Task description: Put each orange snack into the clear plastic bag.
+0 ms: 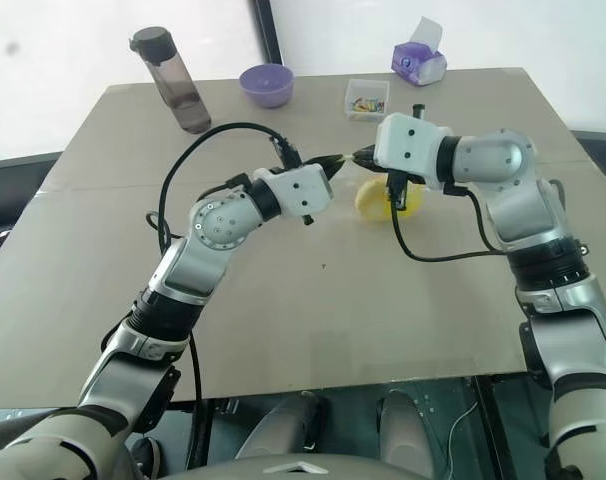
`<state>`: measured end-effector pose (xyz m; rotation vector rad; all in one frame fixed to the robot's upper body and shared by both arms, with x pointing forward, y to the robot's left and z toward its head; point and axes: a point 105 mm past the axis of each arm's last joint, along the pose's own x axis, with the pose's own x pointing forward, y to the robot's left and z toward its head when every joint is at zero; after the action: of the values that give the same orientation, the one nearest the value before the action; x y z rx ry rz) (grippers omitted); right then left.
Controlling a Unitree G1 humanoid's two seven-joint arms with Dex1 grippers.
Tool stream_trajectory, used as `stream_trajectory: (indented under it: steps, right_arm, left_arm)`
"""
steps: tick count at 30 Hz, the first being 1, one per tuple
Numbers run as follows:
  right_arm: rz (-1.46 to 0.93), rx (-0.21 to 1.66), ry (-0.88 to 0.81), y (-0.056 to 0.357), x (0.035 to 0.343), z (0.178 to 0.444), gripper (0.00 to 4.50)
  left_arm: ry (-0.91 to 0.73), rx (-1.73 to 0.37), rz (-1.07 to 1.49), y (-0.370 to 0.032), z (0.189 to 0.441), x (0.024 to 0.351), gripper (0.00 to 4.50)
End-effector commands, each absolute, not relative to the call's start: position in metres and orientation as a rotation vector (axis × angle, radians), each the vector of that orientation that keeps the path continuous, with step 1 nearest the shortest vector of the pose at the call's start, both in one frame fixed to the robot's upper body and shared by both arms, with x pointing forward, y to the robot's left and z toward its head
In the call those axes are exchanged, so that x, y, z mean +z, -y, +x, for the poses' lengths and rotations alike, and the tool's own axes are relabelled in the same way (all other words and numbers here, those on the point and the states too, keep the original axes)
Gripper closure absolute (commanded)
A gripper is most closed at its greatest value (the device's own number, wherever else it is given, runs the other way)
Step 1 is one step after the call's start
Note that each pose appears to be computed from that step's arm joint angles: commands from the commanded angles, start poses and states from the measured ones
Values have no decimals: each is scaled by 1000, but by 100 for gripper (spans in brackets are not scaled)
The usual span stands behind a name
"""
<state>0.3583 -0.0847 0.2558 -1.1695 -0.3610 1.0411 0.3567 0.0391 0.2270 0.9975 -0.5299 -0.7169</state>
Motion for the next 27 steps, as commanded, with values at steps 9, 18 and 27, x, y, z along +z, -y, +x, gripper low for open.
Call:
stream_trajectory:
  steps: [9, 18, 27]
  right_arm:
    - [-1188, 1020, 446, 74, 276, 354, 217]
    - [-1188, 1042, 454, 70, 274, 351, 293]
    - [-1188, 1033, 457, 70, 275, 352, 426]
  left_arm:
    - [611, -714, 1005, -32, 346, 244, 450]
    - [609, -711, 993, -32, 346, 245, 450]
    - [603, -713, 992, -31, 346, 242, 450]
